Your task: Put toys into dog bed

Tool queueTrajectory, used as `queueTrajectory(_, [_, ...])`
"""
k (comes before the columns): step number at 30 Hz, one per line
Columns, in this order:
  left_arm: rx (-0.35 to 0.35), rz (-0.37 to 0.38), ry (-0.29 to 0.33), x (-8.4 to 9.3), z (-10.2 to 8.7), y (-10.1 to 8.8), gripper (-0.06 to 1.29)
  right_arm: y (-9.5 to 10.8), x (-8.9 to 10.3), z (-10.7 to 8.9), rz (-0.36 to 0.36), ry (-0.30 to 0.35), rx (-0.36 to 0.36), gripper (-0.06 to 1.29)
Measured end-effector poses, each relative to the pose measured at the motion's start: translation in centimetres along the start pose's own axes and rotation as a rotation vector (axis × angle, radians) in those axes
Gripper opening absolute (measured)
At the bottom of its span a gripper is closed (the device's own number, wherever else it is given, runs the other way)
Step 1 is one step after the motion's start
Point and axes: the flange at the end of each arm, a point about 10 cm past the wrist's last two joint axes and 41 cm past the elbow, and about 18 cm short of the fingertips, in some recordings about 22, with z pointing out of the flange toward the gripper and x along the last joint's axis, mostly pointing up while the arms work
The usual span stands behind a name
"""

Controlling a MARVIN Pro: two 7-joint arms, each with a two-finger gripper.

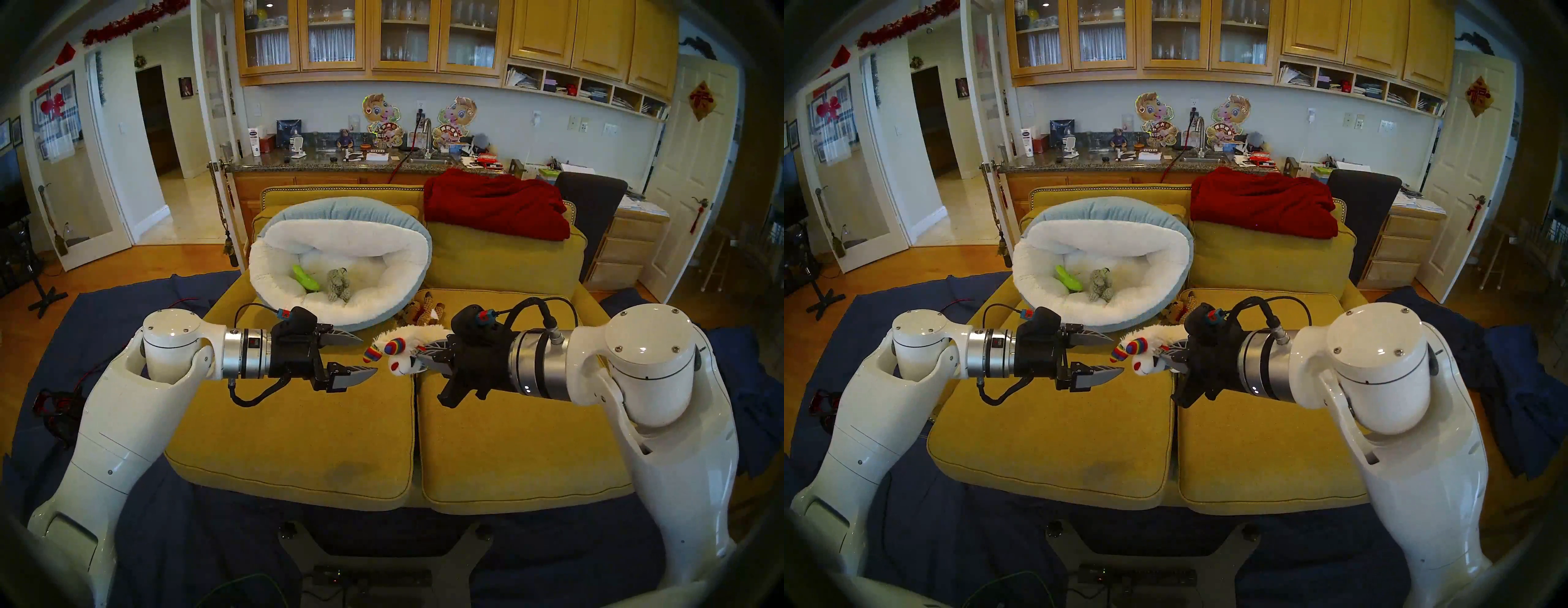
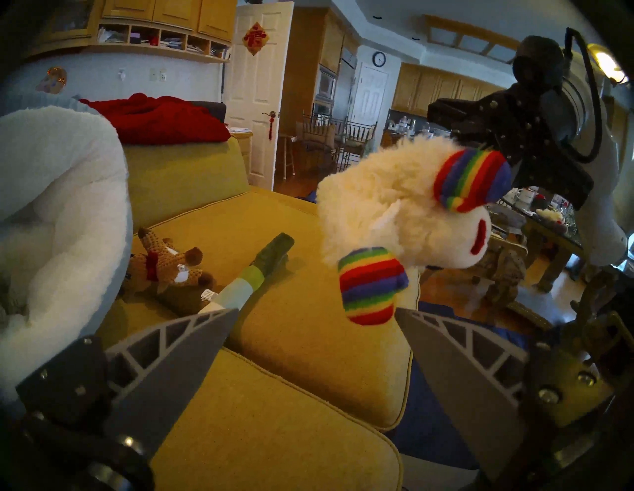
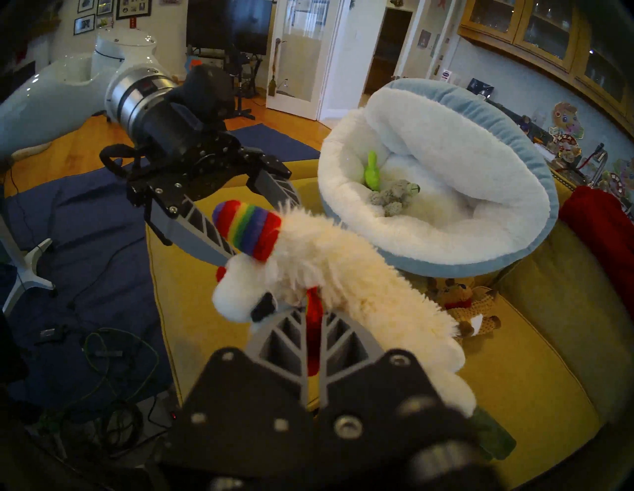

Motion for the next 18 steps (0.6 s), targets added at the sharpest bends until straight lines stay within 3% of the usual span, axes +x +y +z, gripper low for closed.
queueTrajectory(18, [-0.041,-0.04,0.011,0.52,0.38,0.64,1.22,-0.2,0.27,-0.71,-0.011,-0.002,0.072,-0.04])
